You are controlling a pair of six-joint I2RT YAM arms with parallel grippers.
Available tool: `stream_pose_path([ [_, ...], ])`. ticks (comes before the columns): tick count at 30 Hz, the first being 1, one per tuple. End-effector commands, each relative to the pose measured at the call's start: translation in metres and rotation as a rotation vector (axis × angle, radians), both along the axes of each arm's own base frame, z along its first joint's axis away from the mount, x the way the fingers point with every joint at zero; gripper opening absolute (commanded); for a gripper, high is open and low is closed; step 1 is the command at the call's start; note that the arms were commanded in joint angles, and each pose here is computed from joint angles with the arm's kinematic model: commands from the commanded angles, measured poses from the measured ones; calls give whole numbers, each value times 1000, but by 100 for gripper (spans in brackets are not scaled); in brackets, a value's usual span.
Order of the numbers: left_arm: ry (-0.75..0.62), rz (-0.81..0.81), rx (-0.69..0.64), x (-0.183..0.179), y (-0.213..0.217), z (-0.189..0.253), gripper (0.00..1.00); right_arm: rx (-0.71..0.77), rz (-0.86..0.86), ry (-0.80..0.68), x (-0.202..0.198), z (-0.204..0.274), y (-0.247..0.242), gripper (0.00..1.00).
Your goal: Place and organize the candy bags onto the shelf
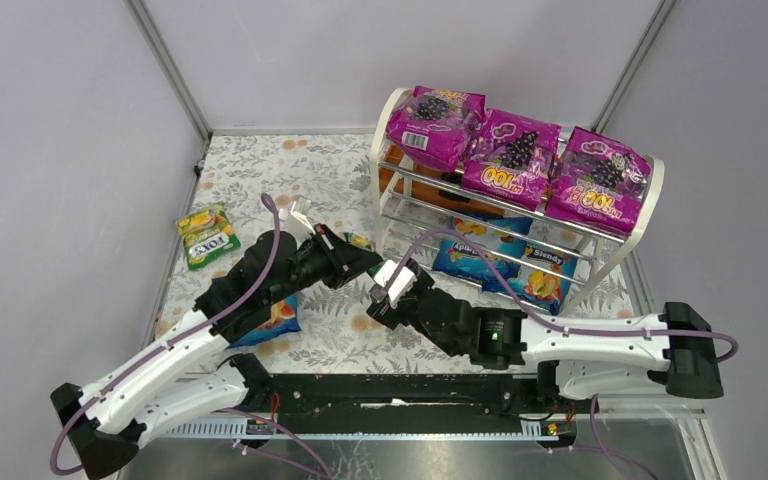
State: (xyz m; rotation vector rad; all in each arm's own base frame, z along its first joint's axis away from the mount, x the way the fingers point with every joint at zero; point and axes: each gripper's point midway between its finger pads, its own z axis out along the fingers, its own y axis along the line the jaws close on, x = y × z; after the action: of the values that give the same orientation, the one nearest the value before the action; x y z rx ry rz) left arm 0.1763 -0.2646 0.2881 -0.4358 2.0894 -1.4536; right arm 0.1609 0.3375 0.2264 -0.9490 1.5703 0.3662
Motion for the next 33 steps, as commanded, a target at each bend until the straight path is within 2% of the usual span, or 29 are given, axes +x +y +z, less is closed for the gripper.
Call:
stream_pose_path([
  [1, -109, -36, -136, -3, -4, 59, 0, 172, -70, -146, 16, 37, 6, 69],
  [4, -120, -40, -132, -3, -3, 62, 0, 185, -90, -186, 20, 36, 6, 64],
  [10, -139, -62, -117, -2, -5, 63, 0, 246, -101, -208, 21, 42, 1, 40],
  [14, -198, -52, -86, 4, -1, 72, 0, 255, -104, -209, 21, 45, -2, 31],
  [15, -226, -54, -74, 4, 0, 76, 4, 256, -106, -210, 21, 46, -3, 29],
  [16, -252, -53, -55, 6, 1, 78, 12, 258, -108, -210, 21, 48, -4, 28],
  [20, -372, 3, 99, 21, 14, 96, 59, 226, -113, -201, 21, 56, -9, 25],
  [23, -489, 96, 269, 38, 38, 118, 77, 164, -133, -206, 22, 62, -21, 23],
  [29, -662, 396, 554, 66, 109, 149, 87, -39, -201, -239, 29, 75, -58, 21],
  [33, -728, 542, 646, 70, 143, 153, 88, -166, -261, -272, 34, 88, -82, 21],
])
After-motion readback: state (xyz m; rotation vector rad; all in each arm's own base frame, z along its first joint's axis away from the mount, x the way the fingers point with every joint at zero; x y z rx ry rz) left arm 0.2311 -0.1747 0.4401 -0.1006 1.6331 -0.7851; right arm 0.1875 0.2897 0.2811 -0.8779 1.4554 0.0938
